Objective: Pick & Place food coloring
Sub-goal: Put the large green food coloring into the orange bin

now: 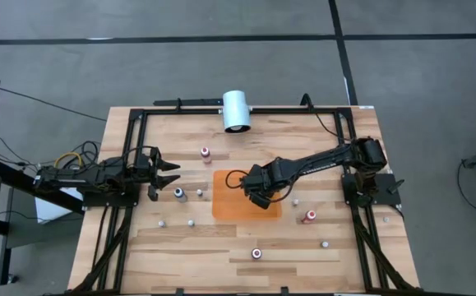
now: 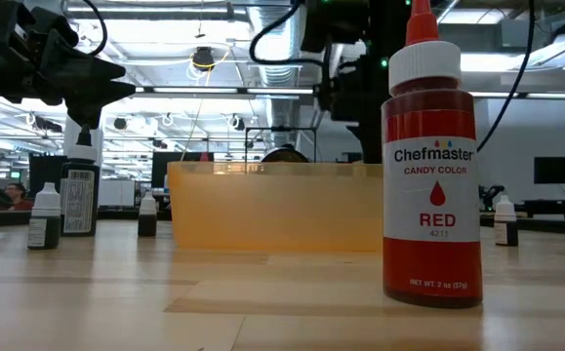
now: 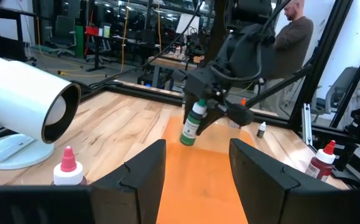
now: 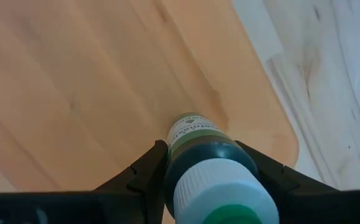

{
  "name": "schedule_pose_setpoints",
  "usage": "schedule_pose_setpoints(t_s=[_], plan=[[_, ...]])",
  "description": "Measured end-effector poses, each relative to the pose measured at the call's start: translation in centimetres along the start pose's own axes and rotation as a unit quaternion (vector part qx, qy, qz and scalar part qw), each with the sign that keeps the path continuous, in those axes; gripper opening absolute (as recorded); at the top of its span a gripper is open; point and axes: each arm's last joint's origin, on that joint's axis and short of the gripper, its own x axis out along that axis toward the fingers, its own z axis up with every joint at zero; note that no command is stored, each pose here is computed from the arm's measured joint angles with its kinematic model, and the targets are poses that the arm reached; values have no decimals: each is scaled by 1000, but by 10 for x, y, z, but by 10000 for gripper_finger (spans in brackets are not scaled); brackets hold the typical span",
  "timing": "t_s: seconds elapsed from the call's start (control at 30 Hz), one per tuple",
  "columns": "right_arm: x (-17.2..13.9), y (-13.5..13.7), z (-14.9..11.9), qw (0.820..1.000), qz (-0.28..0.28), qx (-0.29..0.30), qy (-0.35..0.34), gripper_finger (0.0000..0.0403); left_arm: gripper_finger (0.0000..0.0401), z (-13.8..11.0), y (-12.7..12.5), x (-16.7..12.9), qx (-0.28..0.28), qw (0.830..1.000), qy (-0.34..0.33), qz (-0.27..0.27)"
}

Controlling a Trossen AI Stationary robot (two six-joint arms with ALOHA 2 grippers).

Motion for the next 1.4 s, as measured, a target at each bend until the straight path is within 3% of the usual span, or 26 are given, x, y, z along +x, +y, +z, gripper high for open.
schedule_pose_setpoints(t_s=[0.8,1.4], plan=[[16,-15,5,1000,-15,19,-3,158,169,0,0,0,19,1000,0,2],[16,-15,5,1000,-16,20,-2,194,169,0,0,0,19,1000,0,2]])
